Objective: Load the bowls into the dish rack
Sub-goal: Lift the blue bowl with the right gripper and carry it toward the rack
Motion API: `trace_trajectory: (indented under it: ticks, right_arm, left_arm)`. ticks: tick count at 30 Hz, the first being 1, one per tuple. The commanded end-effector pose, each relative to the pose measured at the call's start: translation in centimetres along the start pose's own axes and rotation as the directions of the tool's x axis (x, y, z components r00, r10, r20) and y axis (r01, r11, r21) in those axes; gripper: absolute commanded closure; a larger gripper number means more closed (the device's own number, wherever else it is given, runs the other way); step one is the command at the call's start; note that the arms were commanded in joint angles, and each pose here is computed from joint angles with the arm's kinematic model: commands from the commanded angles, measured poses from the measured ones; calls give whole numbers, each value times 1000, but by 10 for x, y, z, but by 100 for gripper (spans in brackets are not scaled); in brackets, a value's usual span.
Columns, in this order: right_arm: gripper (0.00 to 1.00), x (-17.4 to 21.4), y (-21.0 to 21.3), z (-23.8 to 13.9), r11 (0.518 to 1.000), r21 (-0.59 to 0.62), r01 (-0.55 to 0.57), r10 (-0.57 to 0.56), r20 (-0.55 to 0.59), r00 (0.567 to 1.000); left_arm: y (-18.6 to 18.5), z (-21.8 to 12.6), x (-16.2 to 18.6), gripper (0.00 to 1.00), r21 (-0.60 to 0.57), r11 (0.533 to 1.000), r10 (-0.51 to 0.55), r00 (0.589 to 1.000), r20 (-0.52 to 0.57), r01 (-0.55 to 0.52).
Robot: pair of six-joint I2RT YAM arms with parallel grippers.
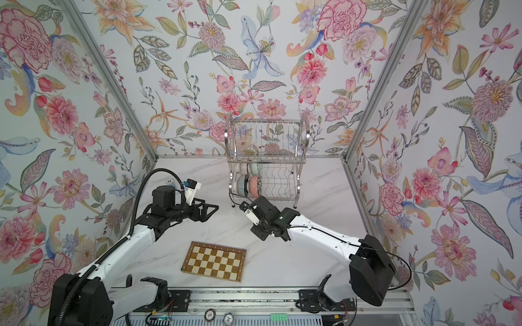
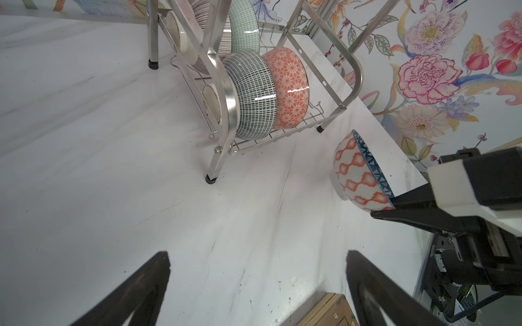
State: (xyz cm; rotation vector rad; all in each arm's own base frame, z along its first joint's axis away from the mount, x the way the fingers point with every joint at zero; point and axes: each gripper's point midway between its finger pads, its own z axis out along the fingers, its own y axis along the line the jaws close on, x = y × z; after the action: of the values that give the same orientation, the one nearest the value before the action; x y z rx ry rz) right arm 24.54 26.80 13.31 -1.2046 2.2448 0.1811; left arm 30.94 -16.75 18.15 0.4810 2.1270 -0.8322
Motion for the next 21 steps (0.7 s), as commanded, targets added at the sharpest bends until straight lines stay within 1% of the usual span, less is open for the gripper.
trace_trajectory:
  ticks: [1,6,13,19,21]
  right_arm:
    - [99,-19,-7,-8,997,-32,-74,78,126,989]
    - [99,-30,-23,-17,984,-67,-166,177,226,958]
    - [99,-42,-41,-26,964,-114,-241,265,322,909]
    - [99,-56,-59,-36,943,-153,-297,334,422,843]
    - [99,-59,-67,-40,930,-171,-325,368,462,807]
  left_arm:
    - [-10,0,-1,1,43,998,41,999,10,-41]
    - [-12,2,0,1,57,997,43,999,8,-43]
    - [-14,5,2,1,69,997,40,999,0,-40]
    - [-16,5,2,1,80,996,47,999,1,-47]
    - [-17,5,1,1,84,995,52,999,3,-52]
